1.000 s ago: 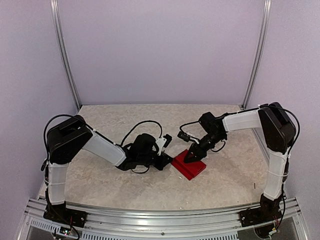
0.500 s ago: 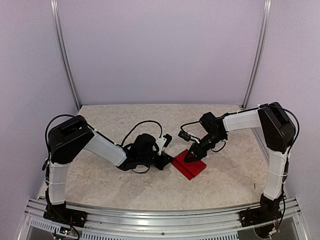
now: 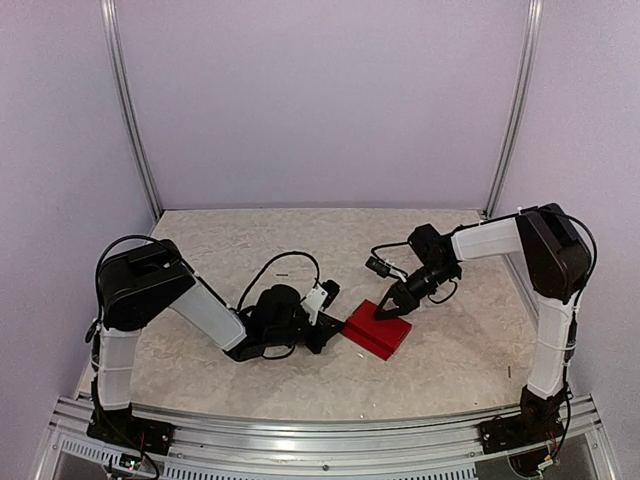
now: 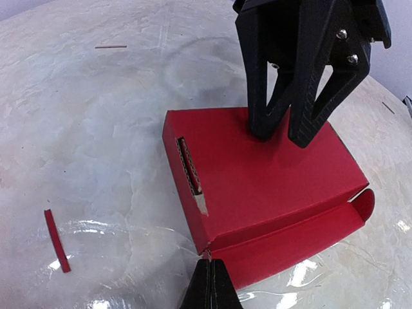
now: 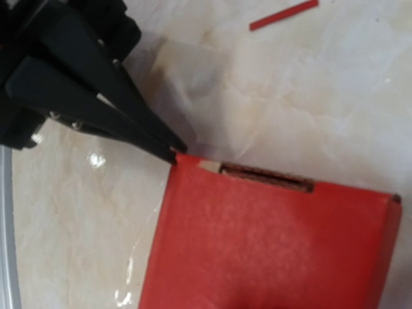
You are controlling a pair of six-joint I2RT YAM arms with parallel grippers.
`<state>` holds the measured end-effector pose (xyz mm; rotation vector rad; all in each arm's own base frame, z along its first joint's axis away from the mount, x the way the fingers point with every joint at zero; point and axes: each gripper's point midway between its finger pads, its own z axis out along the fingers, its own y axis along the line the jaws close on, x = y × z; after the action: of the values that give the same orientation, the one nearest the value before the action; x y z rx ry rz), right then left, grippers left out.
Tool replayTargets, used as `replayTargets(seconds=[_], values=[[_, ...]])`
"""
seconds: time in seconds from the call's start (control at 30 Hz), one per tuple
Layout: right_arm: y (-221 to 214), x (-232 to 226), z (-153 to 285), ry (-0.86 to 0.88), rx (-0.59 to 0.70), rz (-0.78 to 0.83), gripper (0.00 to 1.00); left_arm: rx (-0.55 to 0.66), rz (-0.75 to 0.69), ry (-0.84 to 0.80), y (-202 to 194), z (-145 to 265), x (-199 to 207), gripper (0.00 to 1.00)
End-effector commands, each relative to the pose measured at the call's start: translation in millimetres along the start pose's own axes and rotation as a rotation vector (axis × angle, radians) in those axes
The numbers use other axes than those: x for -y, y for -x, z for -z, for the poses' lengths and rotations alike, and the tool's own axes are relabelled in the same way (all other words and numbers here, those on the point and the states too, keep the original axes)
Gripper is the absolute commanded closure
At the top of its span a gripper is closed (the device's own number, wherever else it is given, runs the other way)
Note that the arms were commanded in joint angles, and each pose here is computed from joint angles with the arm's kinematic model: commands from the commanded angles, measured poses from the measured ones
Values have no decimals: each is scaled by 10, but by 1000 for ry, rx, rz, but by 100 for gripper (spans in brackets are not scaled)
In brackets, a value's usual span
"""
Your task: Fold the paper box
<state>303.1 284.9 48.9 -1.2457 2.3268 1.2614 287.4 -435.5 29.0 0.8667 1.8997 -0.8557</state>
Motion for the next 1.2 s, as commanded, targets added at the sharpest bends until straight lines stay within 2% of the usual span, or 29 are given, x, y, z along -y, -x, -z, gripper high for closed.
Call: replayTargets(seconds=[0.0,0.27,0.5,0.83,1.17], values=[[-258,246,-88,-62,-72,-71,74,26,-93,-3,61,-74,128,100],[-279,277,-108,-64,-80,-75,74,-21,-200,77,52,-173,157,100],[-314,214,-143,-61,-101,-55,74,-64,-162,148,91,-275,45,100],[-346,102,-248,-73,-150,3,74,-91,-73,149,255,-309,-43,100],[-320,104,-235,-94,-158,22,74,-122,-100,105,289,-405,37,100]])
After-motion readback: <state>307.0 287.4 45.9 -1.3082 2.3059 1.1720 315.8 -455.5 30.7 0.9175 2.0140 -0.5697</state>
